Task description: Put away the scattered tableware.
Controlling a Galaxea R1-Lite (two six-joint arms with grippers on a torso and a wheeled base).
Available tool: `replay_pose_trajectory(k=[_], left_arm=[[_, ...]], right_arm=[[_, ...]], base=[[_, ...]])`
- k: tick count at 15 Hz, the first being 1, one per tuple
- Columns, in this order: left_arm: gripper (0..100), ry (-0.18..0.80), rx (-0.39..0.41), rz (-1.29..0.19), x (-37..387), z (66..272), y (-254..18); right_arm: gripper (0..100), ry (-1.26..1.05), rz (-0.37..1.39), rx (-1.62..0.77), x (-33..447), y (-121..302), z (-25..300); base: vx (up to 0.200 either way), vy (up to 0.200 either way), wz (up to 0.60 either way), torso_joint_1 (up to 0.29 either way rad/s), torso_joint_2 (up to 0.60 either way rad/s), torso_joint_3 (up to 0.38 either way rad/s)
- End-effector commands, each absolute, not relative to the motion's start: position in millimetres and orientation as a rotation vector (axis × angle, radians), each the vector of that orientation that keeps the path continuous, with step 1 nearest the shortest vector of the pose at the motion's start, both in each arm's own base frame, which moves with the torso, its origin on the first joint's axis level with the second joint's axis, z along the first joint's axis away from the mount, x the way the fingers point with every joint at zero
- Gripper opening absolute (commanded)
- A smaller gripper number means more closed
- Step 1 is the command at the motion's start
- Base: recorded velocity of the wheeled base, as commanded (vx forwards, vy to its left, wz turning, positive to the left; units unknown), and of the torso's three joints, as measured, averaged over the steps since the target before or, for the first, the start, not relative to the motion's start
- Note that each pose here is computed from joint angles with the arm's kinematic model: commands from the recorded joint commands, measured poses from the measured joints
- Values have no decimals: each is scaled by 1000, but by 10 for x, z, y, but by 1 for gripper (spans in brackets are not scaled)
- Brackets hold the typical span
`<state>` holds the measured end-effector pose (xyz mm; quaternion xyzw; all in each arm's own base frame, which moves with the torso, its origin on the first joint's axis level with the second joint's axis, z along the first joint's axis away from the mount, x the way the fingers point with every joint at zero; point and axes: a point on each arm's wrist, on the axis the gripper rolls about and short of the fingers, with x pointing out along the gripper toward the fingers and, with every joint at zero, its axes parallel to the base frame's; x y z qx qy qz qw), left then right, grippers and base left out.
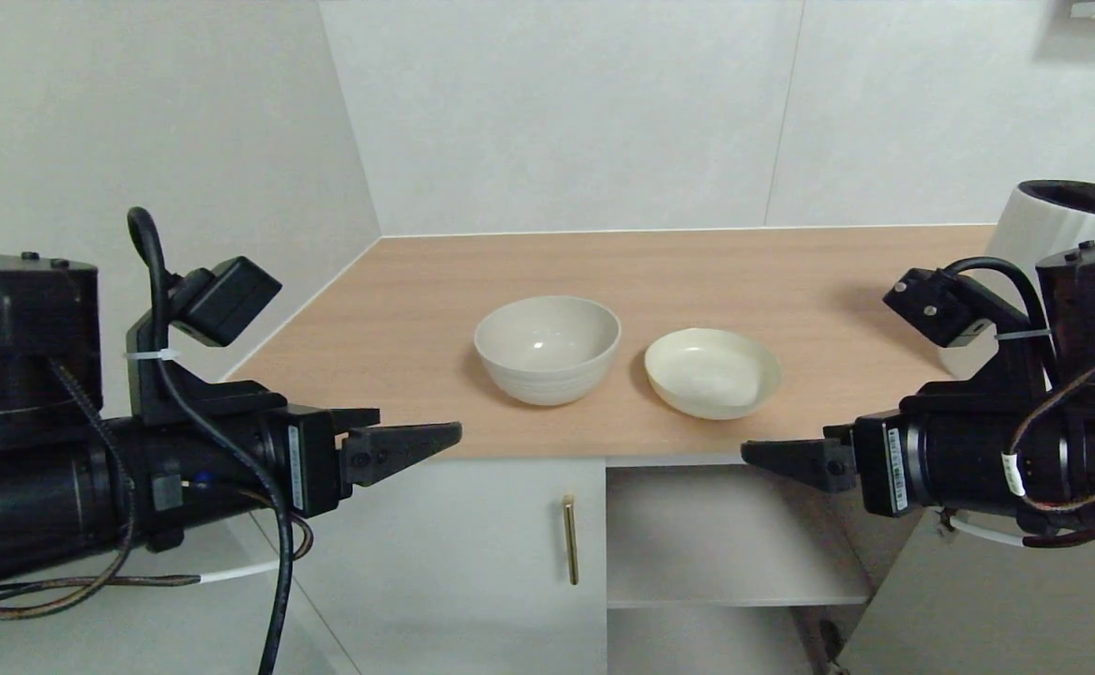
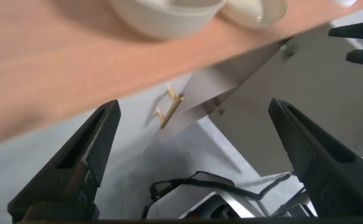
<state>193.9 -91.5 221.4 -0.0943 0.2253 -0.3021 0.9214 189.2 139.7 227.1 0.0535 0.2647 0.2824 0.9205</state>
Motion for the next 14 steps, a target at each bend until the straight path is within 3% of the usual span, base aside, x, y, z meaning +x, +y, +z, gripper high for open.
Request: replay_pose_trajectory(k=[1, 4, 8, 10, 11, 12, 14], left_arm=[[100, 472, -193, -618, 1966, 2193, -925], [100, 471, -193, -620, 2016, 2214, -950], [100, 466, -195, -614, 2182, 2302, -1018], [100, 573, -184, -594, 2247, 2268, -1046], [100, 573, -184, -594, 2247, 2268, -1046], [100, 634, -210, -573, 2312, 2229, -1074], [100, 665, -336, -534, 2434, 2261, -1145]], right_arm=[[100, 547, 578, 109, 1906, 1403, 2258], [100, 527, 584, 100, 1938, 1422, 2260], [100, 511, 538, 75, 2173, 1411, 2245], [100, 543, 483, 76, 2337, 1426, 2239], [100, 543, 483, 76, 2337, 1426, 2239], [100, 576, 418, 102, 2459, 1474, 2172], [100, 586, 354, 137, 2598, 1505, 2124]], base=[[0, 0, 0, 203, -476, -290], [0, 0, 0, 199, -443, -261], [0, 0, 0, 46, -96, -53], [0, 0, 0, 0, 0, 0], [0, 0, 0, 0, 0, 0], [0, 0, 0, 0, 0, 0], [0, 0, 0, 0, 0, 0]])
